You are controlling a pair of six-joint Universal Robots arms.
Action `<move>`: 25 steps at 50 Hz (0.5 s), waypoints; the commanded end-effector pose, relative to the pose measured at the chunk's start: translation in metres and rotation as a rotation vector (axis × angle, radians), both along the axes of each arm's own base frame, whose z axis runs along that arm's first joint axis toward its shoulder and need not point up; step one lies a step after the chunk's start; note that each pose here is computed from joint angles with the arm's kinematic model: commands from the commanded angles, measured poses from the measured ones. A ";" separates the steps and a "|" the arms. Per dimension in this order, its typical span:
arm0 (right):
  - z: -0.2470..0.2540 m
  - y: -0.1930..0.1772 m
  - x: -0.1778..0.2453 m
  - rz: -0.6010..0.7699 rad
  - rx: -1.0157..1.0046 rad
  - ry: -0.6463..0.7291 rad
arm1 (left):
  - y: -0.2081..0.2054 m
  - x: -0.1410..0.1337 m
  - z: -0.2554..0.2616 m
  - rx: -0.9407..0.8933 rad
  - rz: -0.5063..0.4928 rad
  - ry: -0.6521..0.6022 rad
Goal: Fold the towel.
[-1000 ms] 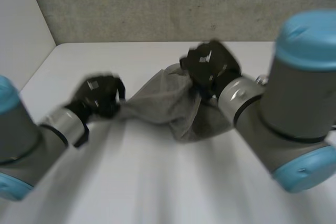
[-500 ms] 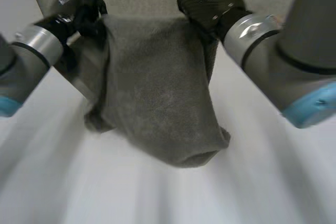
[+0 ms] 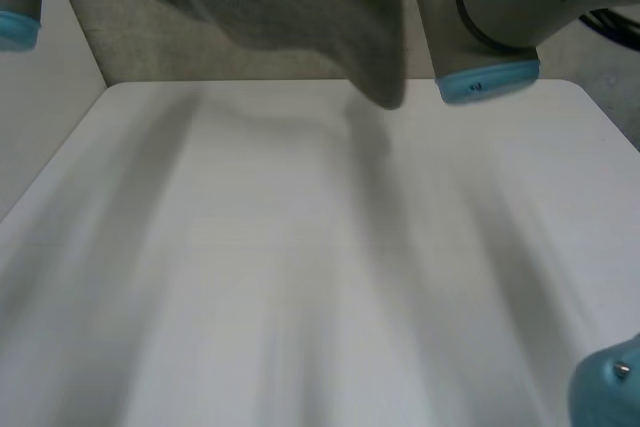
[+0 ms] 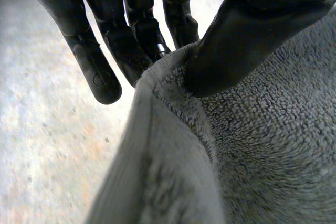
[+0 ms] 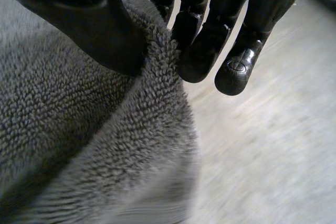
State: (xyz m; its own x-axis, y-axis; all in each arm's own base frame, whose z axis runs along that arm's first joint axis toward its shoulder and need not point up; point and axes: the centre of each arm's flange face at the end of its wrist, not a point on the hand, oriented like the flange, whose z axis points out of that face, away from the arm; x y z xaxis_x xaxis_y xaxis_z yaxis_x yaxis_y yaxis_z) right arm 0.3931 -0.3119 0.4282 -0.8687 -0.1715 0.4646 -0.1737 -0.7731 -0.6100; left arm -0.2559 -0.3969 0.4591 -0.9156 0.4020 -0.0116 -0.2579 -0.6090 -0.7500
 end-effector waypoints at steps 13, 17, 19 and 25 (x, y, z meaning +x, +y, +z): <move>-0.214 0.048 -0.034 0.025 0.963 0.710 | 0.061 0.006 -0.254 0.817 -0.186 -0.309; -0.218 0.055 -0.041 0.031 0.960 0.705 | 0.076 0.011 -0.275 0.874 -0.175 -0.361; -0.220 0.057 -0.044 0.037 0.948 0.698 | 0.080 0.024 -0.287 0.890 -0.132 -0.412; -0.238 0.060 -0.063 0.020 0.944 0.666 | 0.076 0.050 -0.299 0.910 -0.060 -0.425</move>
State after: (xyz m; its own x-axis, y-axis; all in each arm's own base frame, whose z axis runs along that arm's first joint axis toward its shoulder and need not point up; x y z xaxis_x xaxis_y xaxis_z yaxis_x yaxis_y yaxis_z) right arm 0.3444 -0.2545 0.2022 -0.4665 -0.7279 0.5026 -0.6909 -0.0549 -0.7208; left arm -0.2310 -0.3182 0.1726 -0.8561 0.5137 0.0564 0.0822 0.2431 -0.9665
